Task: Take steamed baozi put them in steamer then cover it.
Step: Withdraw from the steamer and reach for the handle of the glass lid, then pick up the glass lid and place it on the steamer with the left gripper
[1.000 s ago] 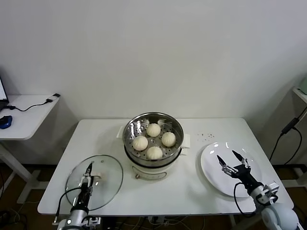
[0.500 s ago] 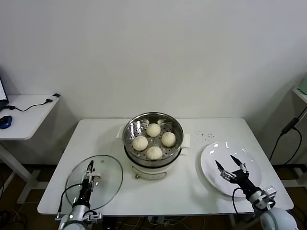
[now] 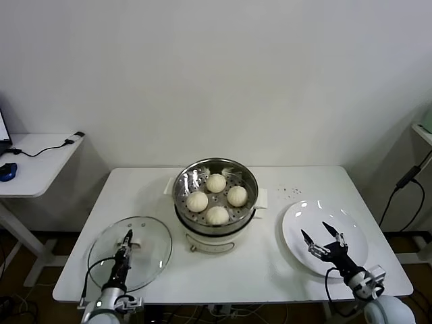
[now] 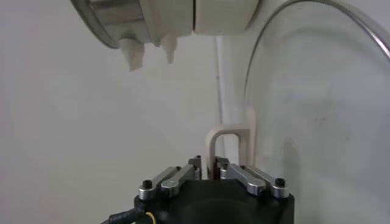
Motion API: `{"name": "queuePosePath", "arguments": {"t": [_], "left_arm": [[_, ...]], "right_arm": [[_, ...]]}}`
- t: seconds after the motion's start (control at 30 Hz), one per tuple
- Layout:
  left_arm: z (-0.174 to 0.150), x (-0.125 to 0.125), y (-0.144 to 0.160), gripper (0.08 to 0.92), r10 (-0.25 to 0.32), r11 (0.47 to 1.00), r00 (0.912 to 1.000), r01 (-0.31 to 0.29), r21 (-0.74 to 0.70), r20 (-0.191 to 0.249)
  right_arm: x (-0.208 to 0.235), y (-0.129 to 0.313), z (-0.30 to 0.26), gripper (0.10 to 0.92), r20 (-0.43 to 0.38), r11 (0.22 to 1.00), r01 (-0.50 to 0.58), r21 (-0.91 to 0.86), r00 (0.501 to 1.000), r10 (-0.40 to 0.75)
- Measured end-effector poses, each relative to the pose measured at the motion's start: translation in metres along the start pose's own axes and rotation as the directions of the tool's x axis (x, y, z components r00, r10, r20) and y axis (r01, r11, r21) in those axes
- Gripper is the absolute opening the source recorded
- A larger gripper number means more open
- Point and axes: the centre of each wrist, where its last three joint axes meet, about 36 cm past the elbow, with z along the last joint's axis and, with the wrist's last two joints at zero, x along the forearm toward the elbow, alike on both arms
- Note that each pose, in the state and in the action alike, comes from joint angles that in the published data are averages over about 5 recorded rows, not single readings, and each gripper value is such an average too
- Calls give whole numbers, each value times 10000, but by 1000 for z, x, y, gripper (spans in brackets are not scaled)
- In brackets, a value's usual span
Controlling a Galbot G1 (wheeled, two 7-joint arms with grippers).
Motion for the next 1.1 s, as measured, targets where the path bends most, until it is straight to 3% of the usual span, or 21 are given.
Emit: {"name": "queuePosePath", "arguments": {"t": [0.13, 0.3, 0.63, 0.9, 1.1], "left_arm": [[5, 3, 8, 145, -61, 10000, 9999, 62, 60, -105], [15, 9, 30, 146, -294, 9995, 9990, 299, 143, -336], [31, 20, 107, 146, -963, 9952, 9923, 971, 70, -778], [21, 18, 170, 146, -1449, 9894, 9825, 1429, -253, -1173], [-4, 6, 204, 146, -1552, 9879, 9794, 1531, -265, -1294]], "right_arm": [[-1, -2, -1, 823, 15, 10000, -25, 50, 10000, 25], [-3, -5, -2, 823, 37, 9999, -60, 120, 10000, 59], [-9, -13, -7, 823, 33, 9990, -137, 422, 9999, 136], [-18, -17, -9, 823, -19, 9974, -160, 702, 9999, 162], [-30, -18, -8, 823, -71, 9964, -164, 831, 9998, 171]]}}
